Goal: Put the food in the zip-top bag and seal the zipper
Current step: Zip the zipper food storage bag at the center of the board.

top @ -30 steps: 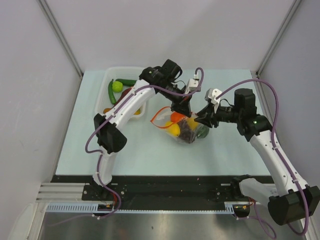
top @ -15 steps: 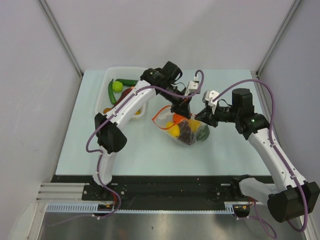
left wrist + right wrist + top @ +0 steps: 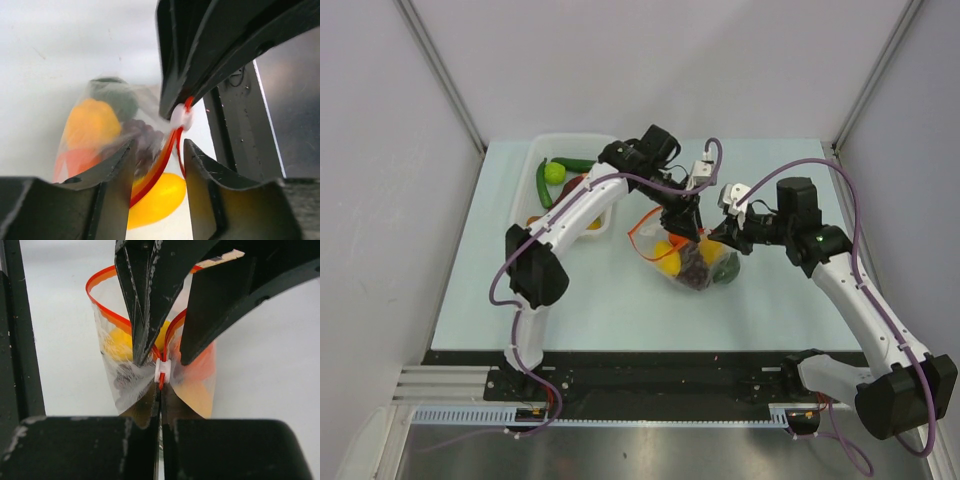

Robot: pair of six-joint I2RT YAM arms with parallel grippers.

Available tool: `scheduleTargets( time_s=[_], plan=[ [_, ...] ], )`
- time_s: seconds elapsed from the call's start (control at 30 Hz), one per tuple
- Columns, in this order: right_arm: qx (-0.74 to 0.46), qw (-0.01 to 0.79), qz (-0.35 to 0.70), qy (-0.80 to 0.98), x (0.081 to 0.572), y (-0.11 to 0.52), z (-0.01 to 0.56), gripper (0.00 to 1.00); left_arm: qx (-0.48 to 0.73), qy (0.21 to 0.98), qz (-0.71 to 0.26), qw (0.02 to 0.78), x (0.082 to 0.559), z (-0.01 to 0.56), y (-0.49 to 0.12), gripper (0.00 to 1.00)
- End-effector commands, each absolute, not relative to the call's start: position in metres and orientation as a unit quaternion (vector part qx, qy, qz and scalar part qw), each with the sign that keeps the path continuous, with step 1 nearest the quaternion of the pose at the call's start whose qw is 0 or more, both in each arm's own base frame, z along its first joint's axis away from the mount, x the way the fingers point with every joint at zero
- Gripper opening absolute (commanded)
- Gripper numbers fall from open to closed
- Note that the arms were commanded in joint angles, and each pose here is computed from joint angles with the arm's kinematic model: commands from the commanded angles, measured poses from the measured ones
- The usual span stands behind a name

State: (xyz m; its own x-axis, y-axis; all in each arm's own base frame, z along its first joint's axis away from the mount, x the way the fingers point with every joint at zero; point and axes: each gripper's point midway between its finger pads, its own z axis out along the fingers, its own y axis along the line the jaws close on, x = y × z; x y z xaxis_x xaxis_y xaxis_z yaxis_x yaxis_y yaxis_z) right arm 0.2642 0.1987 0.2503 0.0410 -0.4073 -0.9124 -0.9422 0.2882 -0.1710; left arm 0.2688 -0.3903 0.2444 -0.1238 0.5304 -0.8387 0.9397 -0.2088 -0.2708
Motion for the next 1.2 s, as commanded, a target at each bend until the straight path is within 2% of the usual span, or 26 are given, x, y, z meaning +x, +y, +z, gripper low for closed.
scheduleTargets(
  time_s=[0.0, 0.07, 0.17, 0.47, 0.67, 0.8, 0.83, 0.93, 1.03, 1.17],
  plan=[
    [-0.524, 0.507, 0.274, 0.627, 0.268, 0.199, 0.262, 0.00, 0.605, 0.543, -0.459, 0.359, 0.288, 0.304, -0.383, 0.49],
    [-0.525, 0.508, 0.279, 0.624, 0.268, 0.200, 0.263, 0.00, 0.605, 0.516, -0.455, 0.401, 0.277, 0.325, -0.378, 0.49],
    [-0.523, 0.515, 0.277, 0.620, 0.270, 0.201, 0.267, 0.00, 0.606, 0.494, -0.443, 0.439, 0.275, 0.320, -0.382, 0.49],
    [-0.515, 0.520, 0.278, 0.622, 0.270, 0.200, 0.270, 0.00, 0.635, 0.483, -0.420, 0.433, 0.271, 0.305, -0.403, 0.52],
    [-0.513, 0.523, 0.278, 0.621, 0.269, 0.199, 0.273, 0.00, 0.641, 0.484, -0.413, 0.430, 0.270, 0.300, -0.414, 0.49],
    [-0.512, 0.526, 0.277, 0.620, 0.269, 0.199, 0.275, 0.00, 0.641, 0.481, -0.419, 0.426, 0.266, 0.299, -0.415, 0.35],
    [-0.511, 0.525, 0.277, 0.621, 0.268, 0.199, 0.275, 0.00, 0.642, 0.480, -0.420, 0.426, 0.265, 0.299, -0.416, 0.26],
    [-0.503, 0.529, 0.275, 0.626, 0.270, 0.197, 0.275, 0.00, 0.648, 0.482, -0.414, 0.420, 0.266, 0.292, -0.413, 0.07],
    [-0.497, 0.536, 0.271, 0.626, 0.270, 0.195, 0.279, 0.00, 0.653, 0.492, -0.406, 0.407, 0.268, 0.280, -0.407, 0.00],
    [-0.484, 0.547, 0.268, 0.628, 0.272, 0.190, 0.285, 0.00, 0.641, 0.518, -0.399, 0.401, 0.284, 0.270, -0.397, 0.00]
  ],
)
